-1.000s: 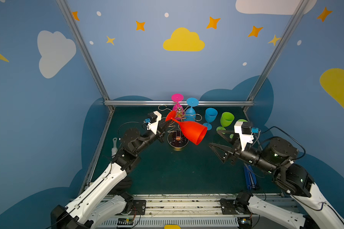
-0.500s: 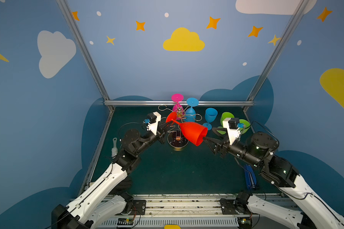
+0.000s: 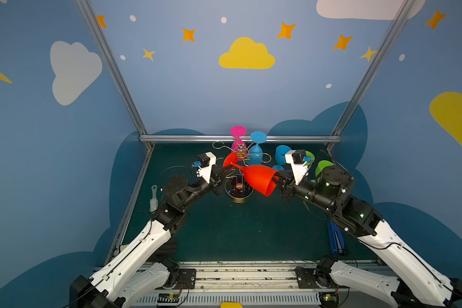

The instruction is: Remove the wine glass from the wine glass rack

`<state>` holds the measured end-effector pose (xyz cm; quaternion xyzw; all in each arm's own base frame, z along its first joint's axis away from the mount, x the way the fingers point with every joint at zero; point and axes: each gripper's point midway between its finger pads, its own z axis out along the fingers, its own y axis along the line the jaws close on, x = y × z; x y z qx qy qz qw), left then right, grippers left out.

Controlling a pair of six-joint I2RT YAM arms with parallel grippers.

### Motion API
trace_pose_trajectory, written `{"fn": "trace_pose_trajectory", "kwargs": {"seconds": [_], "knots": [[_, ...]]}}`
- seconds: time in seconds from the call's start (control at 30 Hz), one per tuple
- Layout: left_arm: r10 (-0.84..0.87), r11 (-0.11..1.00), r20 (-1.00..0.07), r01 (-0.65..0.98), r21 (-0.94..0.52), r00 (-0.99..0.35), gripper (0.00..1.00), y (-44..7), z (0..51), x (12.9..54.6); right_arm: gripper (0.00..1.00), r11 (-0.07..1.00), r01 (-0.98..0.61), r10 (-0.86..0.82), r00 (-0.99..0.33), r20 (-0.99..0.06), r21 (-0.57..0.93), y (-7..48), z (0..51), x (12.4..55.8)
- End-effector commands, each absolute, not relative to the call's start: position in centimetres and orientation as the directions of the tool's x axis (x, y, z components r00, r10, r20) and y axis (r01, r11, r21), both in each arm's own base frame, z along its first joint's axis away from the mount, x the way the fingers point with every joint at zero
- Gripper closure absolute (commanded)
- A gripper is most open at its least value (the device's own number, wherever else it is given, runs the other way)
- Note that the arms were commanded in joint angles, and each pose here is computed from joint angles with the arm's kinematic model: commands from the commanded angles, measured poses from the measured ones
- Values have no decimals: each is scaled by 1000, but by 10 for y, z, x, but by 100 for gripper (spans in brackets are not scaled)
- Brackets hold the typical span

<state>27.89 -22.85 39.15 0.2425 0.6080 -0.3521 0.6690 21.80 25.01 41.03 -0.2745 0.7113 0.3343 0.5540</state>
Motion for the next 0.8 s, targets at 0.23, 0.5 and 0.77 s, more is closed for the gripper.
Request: {"fn": "trace_pose_trajectory", "kwargs": {"seconds": [0.23,0.5,0.77], "knots": [[-237,757,-968,640,-128,86,13,-194,412,285,100,742,-651,64,-173,-983,163,196,433,222],[-205,856,-969,505,-110,136,4,-154,408,285,100,869,-486,-30,-239,-971,93,125,394,193],[-165,932,-975,348,-104,148,5,-109,396,300,100,951,-308,-142,-458,-878,7,87,312,192]]}}
